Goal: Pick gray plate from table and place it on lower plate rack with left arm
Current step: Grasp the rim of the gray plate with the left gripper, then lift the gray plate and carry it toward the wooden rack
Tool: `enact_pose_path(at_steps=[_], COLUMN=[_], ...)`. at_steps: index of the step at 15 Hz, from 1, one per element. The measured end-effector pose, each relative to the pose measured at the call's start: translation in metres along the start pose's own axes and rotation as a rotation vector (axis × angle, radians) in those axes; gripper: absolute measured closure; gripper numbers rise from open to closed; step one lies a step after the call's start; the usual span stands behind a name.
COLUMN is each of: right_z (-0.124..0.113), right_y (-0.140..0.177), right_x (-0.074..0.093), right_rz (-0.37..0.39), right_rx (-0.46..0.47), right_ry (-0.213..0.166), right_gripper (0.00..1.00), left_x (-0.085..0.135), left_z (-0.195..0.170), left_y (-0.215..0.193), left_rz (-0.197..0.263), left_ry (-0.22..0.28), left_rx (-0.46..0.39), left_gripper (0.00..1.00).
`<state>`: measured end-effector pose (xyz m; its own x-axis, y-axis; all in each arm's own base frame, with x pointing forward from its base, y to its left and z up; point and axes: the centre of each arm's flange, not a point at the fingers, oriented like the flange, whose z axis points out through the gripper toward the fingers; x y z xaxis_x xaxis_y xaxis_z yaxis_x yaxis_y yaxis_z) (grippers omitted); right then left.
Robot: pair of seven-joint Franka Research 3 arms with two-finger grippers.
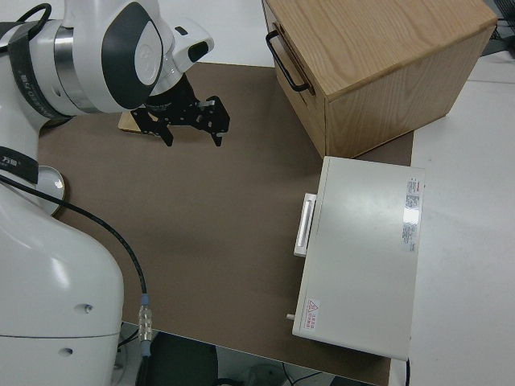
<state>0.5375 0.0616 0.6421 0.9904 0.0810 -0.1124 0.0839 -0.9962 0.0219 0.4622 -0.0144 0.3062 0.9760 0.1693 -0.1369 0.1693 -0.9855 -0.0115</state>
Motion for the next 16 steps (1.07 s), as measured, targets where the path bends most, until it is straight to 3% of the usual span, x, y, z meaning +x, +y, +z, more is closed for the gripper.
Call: enact_pose_path(at_steps=[1, 2, 10, 16], right_z=[0.0000, 0.0000, 0.0000, 0.0000], right_y=[0.0000, 0.0000, 0.0000, 0.0000], right_x=[0.0000, 0.0000, 0.0000, 0.0000], right_rz=[0.000, 0.000, 0.000, 0.000], right_rx=[0.000, 0.000, 0.000, 0.000], right_ry=[0.000, 0.000, 0.000, 0.000], right_gripper=[0.01, 0.01, 0.01, 0.01], left_x=[0.0005, 0.0009, 0.0010, 0.0003], left_z=[0.0016, 0.0025, 0.0028, 0.0003], left_y=[0.0009, 0.0018, 0.0060, 0.0063], left_rz=[0.002, 0.003, -0.006, -0.006], left_ry=[0.001, 0.002, 0.004, 0.008], left_rx=[0.000, 0.000, -0.015, -0.017], left_gripper=[0.02, 0.11, 0.96, 0.96])
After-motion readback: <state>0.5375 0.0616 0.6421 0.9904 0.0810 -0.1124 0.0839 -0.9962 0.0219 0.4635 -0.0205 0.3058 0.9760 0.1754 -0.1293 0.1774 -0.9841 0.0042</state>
